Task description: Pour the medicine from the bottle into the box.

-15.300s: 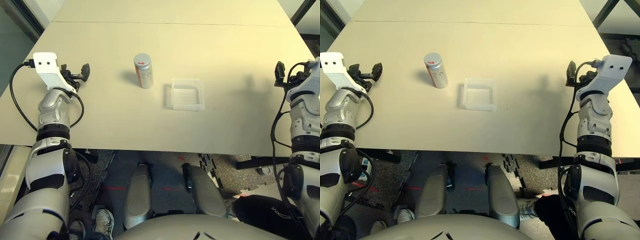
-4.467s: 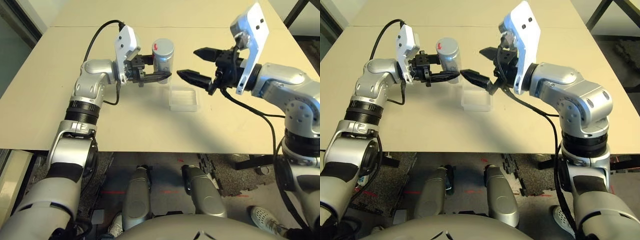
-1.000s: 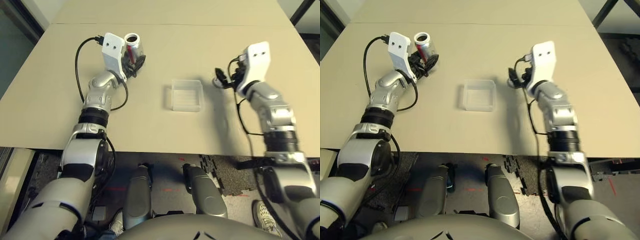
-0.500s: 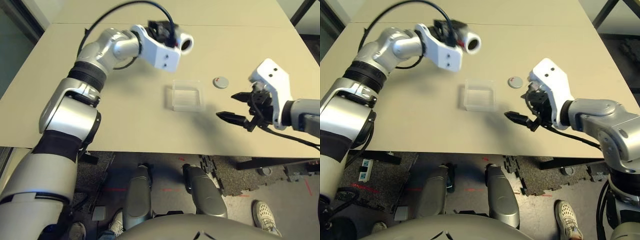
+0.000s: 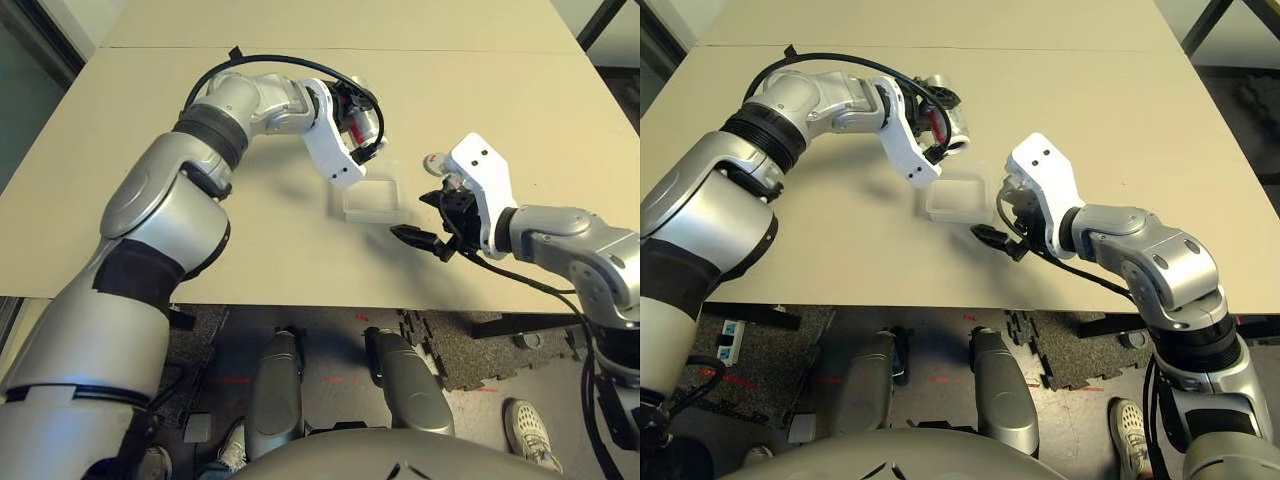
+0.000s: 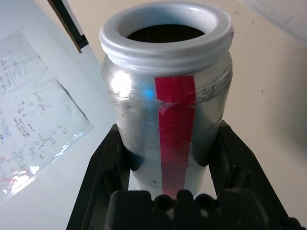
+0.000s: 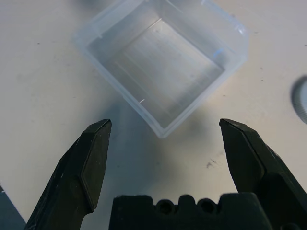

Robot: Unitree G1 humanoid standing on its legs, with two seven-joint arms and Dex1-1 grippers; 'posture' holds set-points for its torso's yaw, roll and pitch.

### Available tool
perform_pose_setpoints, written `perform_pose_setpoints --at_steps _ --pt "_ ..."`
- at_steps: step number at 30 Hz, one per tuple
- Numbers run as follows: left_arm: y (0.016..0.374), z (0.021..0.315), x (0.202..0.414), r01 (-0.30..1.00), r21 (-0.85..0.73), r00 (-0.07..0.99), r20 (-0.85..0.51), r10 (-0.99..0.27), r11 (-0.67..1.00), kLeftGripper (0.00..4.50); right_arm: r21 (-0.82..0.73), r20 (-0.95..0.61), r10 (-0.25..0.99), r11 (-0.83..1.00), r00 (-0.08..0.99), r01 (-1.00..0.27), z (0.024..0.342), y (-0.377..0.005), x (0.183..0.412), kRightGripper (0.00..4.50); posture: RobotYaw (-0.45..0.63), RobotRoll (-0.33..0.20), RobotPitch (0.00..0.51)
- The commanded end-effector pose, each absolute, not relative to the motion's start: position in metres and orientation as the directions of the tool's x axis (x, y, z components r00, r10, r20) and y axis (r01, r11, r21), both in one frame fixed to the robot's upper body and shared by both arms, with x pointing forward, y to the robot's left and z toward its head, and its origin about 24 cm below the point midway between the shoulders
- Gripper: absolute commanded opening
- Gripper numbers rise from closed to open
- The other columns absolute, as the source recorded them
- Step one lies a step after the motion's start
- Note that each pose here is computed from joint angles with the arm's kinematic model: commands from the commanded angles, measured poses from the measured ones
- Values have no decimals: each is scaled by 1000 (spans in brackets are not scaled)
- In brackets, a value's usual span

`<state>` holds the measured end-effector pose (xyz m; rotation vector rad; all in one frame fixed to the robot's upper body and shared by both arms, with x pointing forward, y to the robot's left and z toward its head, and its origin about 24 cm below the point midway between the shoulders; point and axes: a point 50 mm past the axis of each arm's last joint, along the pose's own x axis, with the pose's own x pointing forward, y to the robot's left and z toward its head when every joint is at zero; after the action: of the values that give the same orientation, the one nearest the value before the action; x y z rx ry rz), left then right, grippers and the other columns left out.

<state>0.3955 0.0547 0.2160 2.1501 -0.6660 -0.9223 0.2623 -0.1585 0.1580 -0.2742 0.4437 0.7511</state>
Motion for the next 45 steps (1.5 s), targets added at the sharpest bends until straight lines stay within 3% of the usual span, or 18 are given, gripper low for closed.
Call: perform_pose_setpoints --at_steps 1,3,7,8,10,12,17,21,25,27,28,29,31,32,35,37,45 --pt "52 211 393 -125 786 587 -433 -684 -606 2430 -80 -495 594 696 634 -714 153 -157 263 4500 -80 0 171" --pt "54 206 394 26 863 586 -422 -692 -504 2430 -80 -495 595 694 633 -715 153 -157 264 4500 -79 0 171" --pt "59 209 399 338 939 605 -268 -749 -62 2430 -80 -494 597 693 632 -717 153 -157 264 4500 -82 0 165" --pt "65 211 405 443 881 646 -186 -740 165 2430 -81 -496 597 691 631 -718 153 -158 263 4500 -83 0 164" --pt "80 207 411 536 713 711 -93 -697 452 2430 -81 -503 595 690 627 -719 154 -160 263 4500 -86 0 162" --pt "100 202 417 527 477 798 5 -602 703 2430 -83 -511 592 688 623 -721 155 -162 262 4500 -86 0 160" --pt "146 164 419 349 -8 937 8 -349 937 2430 -84 -531 585 683 612 -726 156 -167 259 4500 -80 0 158" --pt "146 149 414 326 -43 945 -24 -327 944 2430 -81 -539 582 684 609 -725 157 -168 258 4500 -82 0 161" --pt "142 159 416 337 8 941 -7 -337 941 2430 -80 -540 579 686 610 -723 157 -169 258 4500 -89 0 160" --pt "130 184 418 399 232 907 38 -418 887 2430 -77 -538 581 688 611 -722 157 -167 258 4500 -92 0 161" --pt "115 210 417 412 520 851 72 -520 748 2430 -74 -537 582 688 611 -722 157 -166 258 4500 -94 0 161" --pt "103 225 413 392 697 800 63 -596 601 2430 -73 -535 584 688 611 -722 157 -165 258 4500 -94 0 160" --pt "76 239 405 303 933 696 -76 -714 196 2430 -69 -535 586 688 609 -723 156 -164 258 4500 -89 0 155" --pt "68 237 402 253 968 673 -174 -719 3 2430 -68 -535 586 688 609 -722 156 -163 259 4500 -86 0 153" --pt "58 221 392 39 904 598 -362 -715 -425 2430 -70 -528 581 697 620 -713 153 -163 260 4500 -99 0 153" --pt "60 207 387 -66 817 551 -449 -703 -573 2430 -70 -518 576 708 632 -703 152 -161 261 4500 -112 0 154" --pt "66 200 389 -242 708 536 -473 -699 -664 2430 -57 -491 570 733 659 -677 150 -158 261 4500 -129 0 151"
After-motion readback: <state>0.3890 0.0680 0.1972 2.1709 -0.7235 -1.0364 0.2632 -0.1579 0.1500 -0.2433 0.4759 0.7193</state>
